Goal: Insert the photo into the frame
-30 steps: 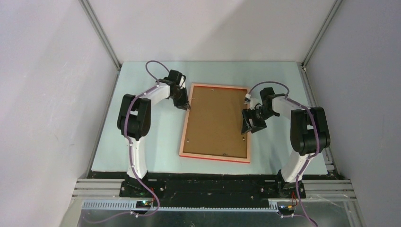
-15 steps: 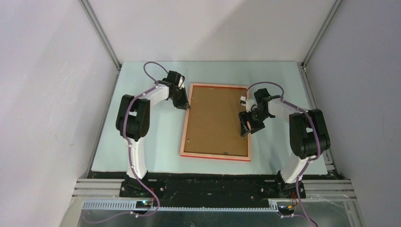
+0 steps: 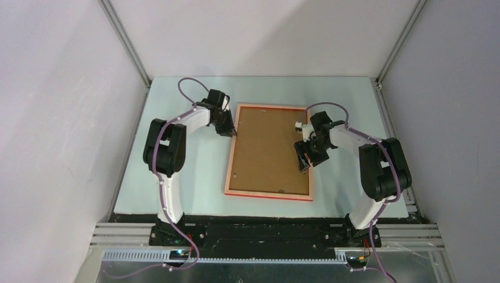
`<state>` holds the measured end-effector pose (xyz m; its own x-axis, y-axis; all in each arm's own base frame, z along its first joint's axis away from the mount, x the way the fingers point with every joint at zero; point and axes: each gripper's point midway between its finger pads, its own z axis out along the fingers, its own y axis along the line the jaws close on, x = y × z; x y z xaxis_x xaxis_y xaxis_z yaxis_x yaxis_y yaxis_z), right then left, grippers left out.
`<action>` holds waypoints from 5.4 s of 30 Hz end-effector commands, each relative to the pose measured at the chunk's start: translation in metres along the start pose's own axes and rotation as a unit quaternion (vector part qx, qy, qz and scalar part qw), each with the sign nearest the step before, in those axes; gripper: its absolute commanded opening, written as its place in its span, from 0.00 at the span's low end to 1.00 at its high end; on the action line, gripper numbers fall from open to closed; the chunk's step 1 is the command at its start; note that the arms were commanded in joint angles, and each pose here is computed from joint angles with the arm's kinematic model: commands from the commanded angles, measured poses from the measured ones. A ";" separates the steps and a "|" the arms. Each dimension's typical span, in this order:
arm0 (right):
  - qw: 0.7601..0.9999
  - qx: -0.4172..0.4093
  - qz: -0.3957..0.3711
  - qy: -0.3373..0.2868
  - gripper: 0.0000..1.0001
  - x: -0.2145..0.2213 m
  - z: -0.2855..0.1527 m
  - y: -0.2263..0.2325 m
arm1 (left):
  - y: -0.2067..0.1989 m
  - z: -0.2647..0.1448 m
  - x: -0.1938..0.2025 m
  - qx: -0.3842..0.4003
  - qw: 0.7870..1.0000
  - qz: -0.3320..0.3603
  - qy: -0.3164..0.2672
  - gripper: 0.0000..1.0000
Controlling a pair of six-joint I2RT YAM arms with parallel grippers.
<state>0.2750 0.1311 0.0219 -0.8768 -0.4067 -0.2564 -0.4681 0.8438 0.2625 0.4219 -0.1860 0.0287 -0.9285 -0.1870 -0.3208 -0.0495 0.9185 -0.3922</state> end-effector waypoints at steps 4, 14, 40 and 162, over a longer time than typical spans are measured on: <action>0.998 0.062 -0.007 0.021 0.69 0.013 0.013 -0.025 | 0.018 -0.007 -0.001 -0.032 0.999 -0.018 -0.008 0.00; 0.995 0.091 -0.021 0.017 0.68 0.013 0.012 -0.029 | 0.018 -0.008 -0.001 -0.033 0.999 -0.018 -0.009 0.00; 0.999 0.026 -0.043 0.003 0.53 0.012 0.001 -0.008 | 0.020 -0.012 -0.003 -0.031 0.999 -0.017 -0.012 0.00; 0.979 0.006 0.194 -0.062 0.00 -0.054 -0.001 -0.100 | -0.045 -0.016 0.017 0.194 0.979 0.056 0.041 0.99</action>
<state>0.3574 0.0818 0.0206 -0.9653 -0.0652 -0.2529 -0.1586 0.9156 0.3695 0.3983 -0.2171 0.0460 -0.9580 -0.1098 -0.2648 0.0959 0.7477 -0.6570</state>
